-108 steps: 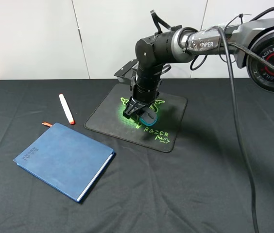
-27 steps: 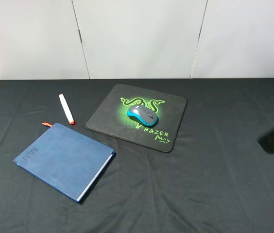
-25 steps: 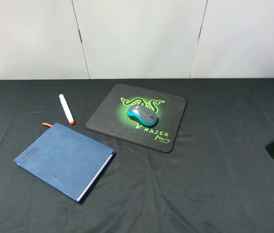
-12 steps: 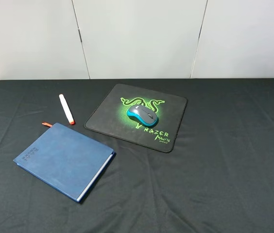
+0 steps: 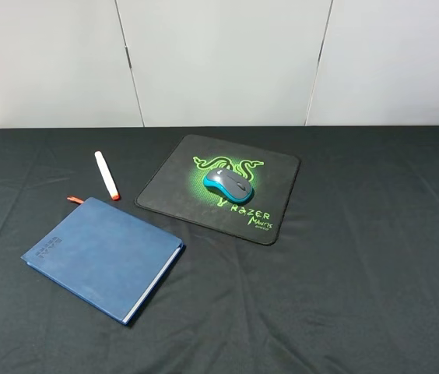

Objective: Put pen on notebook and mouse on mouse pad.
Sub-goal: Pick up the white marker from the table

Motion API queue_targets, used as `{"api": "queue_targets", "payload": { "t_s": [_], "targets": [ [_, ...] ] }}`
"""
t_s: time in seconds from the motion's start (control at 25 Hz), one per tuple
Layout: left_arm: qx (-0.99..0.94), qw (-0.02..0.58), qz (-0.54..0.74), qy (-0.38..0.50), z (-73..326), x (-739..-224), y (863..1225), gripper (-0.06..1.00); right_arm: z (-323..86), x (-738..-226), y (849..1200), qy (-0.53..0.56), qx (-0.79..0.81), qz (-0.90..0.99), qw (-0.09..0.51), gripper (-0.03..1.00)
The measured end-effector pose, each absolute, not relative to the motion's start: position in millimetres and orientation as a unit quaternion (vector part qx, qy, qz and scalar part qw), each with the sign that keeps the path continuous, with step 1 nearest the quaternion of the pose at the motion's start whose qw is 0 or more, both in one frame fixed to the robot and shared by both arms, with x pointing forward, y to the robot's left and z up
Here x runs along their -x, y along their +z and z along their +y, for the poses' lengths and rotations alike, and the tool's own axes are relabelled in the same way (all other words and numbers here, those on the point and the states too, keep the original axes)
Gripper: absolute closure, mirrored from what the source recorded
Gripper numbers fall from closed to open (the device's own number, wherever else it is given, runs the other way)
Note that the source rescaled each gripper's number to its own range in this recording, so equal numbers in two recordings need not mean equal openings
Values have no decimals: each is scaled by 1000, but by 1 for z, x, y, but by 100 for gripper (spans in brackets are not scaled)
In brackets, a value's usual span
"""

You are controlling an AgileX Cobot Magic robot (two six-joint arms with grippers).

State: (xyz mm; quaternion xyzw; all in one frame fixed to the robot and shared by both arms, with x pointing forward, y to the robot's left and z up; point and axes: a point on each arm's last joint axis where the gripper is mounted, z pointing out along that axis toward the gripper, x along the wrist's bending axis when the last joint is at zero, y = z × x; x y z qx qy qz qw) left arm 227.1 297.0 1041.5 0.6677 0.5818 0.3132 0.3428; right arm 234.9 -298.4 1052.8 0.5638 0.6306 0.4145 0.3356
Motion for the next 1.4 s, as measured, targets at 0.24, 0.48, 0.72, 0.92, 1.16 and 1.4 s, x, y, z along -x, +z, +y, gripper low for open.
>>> {"api": "queue_targets", "payload": {
  "t_s": [0.24,0.48,0.72,0.92,1.16,1.4],
  "targets": [
    [-668,343,582,313,297,-227,1042,-6,-298,-235,1053,414,-564,630,336,-3],
    [-668,343,582,313,297,-227,1042,-6,-299,-235,1053,414,-564,630,337,-3],
    [-668,342,582,314,297,-227,1042,-6,-299,-235,1053,414,-564,630,337,-3],
    [-668,342,582,314,297,-227,1042,-6,-299,-235,1053,413,-565,630,337,-3],
    [-668,342,582,314,297,-227,1042,-6,-298,-235,1053,408,-575,621,343,-3],
    [-667,342,582,314,297,-227,1042,-6,-298,-235,1053,399,-590,606,354,-3]
  ]
}}
